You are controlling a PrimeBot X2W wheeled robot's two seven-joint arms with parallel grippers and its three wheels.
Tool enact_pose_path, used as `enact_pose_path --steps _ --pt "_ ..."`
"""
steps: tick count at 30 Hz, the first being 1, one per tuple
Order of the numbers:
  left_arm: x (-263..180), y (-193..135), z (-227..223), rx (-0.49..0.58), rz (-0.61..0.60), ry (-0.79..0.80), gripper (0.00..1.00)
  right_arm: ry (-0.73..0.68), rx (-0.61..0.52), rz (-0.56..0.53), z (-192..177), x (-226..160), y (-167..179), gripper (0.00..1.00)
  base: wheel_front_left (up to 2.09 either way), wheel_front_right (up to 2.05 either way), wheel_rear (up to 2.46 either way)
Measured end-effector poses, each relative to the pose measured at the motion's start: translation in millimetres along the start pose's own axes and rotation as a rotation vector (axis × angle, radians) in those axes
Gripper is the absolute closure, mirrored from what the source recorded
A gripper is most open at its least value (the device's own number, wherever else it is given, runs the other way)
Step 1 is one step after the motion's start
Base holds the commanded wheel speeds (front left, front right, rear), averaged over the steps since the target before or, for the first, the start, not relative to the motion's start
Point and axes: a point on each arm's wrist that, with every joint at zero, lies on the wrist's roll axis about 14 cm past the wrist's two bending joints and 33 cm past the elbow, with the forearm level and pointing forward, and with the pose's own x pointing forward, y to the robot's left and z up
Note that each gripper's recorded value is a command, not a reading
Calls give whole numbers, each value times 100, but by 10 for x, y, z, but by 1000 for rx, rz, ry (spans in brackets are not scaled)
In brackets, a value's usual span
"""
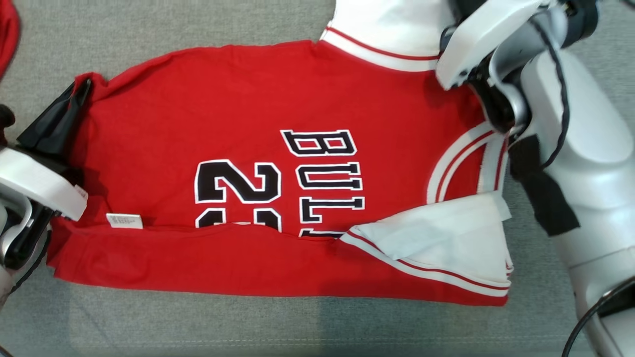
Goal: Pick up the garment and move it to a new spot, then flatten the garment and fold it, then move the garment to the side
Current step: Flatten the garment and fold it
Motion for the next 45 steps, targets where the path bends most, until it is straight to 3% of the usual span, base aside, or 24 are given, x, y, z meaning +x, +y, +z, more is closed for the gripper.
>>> enact_pose_path --steps 18,32,45 --pt "-271 63 175 -25 68 -42 100 -21 80 99 171 -615 521 100 0 0 0" --pt "-328 -41 166 -16 55 -33 100 31 172 25 20 -1190 438 100 0 0 0" --pt "-636 -105 -45 -1 52 29 100 5 224 44 64 -1484 619 100 0 0 0"
